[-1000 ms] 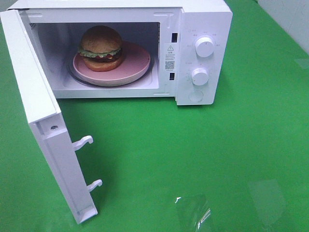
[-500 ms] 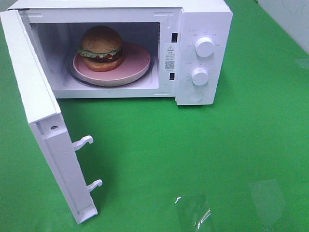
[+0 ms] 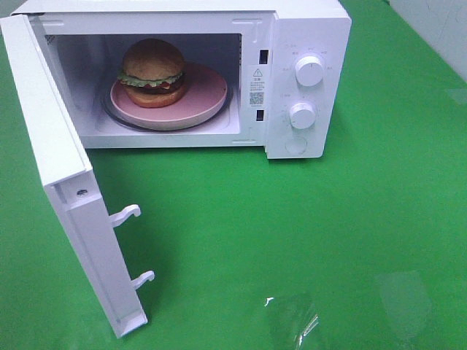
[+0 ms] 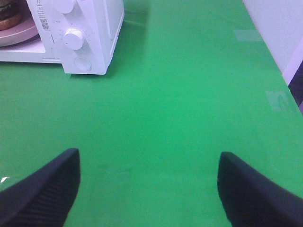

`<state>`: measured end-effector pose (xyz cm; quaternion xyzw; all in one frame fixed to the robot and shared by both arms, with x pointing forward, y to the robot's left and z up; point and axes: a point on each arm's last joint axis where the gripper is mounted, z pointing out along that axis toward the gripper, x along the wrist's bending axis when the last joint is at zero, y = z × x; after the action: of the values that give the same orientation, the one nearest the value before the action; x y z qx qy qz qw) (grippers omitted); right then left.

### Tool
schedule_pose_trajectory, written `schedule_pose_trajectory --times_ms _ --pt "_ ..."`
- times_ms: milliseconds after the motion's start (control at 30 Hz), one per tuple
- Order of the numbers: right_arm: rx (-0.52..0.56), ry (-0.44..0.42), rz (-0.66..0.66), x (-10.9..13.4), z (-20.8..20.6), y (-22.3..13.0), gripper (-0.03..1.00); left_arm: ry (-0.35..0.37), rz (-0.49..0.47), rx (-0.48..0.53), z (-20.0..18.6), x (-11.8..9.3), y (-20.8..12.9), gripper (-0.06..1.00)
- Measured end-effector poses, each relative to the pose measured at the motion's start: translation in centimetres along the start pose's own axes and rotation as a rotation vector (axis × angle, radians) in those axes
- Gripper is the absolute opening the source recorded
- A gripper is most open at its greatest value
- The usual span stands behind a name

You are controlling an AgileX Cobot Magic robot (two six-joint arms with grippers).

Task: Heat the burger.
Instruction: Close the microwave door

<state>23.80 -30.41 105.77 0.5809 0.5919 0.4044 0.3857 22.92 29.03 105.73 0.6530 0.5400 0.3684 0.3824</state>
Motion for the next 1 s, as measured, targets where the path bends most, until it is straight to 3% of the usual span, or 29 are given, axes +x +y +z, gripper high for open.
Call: schedule_pose_trajectory --times_ms 1000 --pt "0.000 0.000 0.000 0.00 0.00 0.00 0.76 0.000 0.000 0.000 0.00 0.00 0.00 0.99"
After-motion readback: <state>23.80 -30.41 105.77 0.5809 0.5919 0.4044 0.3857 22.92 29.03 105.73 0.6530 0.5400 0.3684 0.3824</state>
